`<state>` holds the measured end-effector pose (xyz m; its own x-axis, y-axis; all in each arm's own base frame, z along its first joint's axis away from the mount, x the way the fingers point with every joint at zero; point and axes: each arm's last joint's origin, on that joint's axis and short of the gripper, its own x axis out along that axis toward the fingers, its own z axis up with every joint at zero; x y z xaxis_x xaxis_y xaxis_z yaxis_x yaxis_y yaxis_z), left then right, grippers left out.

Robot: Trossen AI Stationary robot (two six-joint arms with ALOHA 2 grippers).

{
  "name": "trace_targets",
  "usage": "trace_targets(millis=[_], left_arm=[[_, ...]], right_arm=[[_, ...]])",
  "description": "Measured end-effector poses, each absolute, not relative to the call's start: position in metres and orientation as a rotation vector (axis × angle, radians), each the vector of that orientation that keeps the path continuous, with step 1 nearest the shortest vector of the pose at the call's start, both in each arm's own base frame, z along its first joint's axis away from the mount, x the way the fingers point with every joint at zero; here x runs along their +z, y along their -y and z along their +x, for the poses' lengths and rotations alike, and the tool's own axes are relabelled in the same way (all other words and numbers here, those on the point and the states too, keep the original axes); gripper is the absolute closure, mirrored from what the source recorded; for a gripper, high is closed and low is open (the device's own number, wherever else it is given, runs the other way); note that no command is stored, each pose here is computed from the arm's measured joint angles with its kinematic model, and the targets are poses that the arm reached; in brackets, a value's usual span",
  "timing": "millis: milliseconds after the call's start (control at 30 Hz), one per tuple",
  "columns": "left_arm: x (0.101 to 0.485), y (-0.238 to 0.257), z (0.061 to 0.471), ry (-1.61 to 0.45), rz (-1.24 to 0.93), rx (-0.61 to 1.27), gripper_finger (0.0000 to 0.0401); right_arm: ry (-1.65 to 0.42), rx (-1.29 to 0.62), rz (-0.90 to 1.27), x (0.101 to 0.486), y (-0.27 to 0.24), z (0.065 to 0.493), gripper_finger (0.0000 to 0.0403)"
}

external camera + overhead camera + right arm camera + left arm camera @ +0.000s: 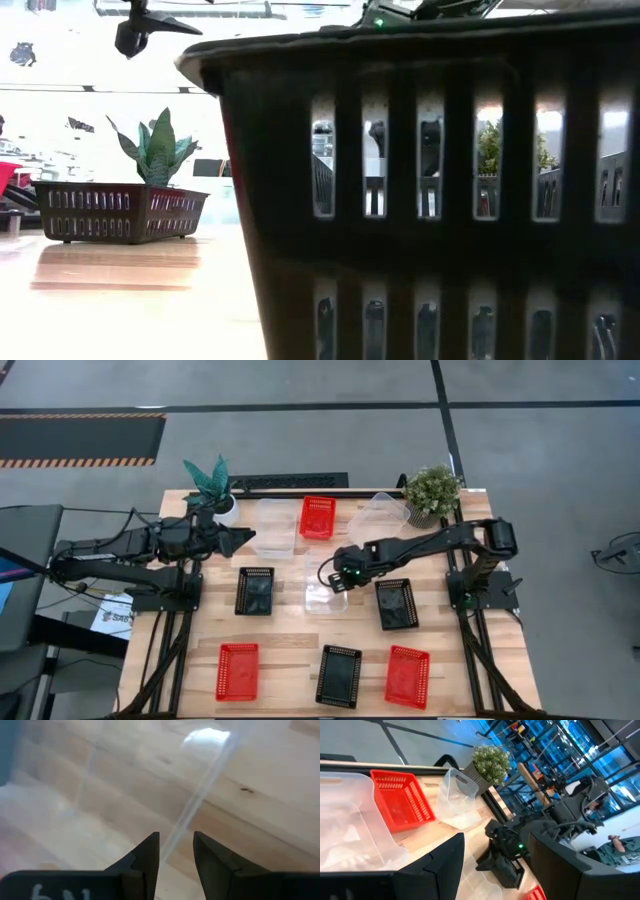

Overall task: Stack baskets by color
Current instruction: Adjust the top right transparent bin

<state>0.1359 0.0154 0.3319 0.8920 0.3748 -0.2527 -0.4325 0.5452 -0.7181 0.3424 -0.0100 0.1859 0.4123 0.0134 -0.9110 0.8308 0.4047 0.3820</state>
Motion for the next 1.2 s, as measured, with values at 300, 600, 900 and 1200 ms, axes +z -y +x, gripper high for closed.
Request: trace_targets(millis=[300,600,900,1200], left_arm=[[0.332,-0.015,0.136,-0.074,-0.876,0.470,0.0192],[0.332,-0.015,0.136,-0.071,-0.868,0.478,0.0192],[0.332,-0.015,0.136,-0.072,-0.868,0.479,0.0192],[0.332,-0.015,0.136,-0.067,-0.889,0.481,0.0192]], right_arm=[[-0.932,-0.646,1.014,0.248,0.021,0.326,0.0256],[-0.751,-0.881,0.836,0.284,0.089,0.296,0.0285],[-0.935,-0.985,0.837,0.232,0.154,0.297,0.0295],[-1.091,-0.865,0.851,0.193,0.156,0.313,0.0295]])
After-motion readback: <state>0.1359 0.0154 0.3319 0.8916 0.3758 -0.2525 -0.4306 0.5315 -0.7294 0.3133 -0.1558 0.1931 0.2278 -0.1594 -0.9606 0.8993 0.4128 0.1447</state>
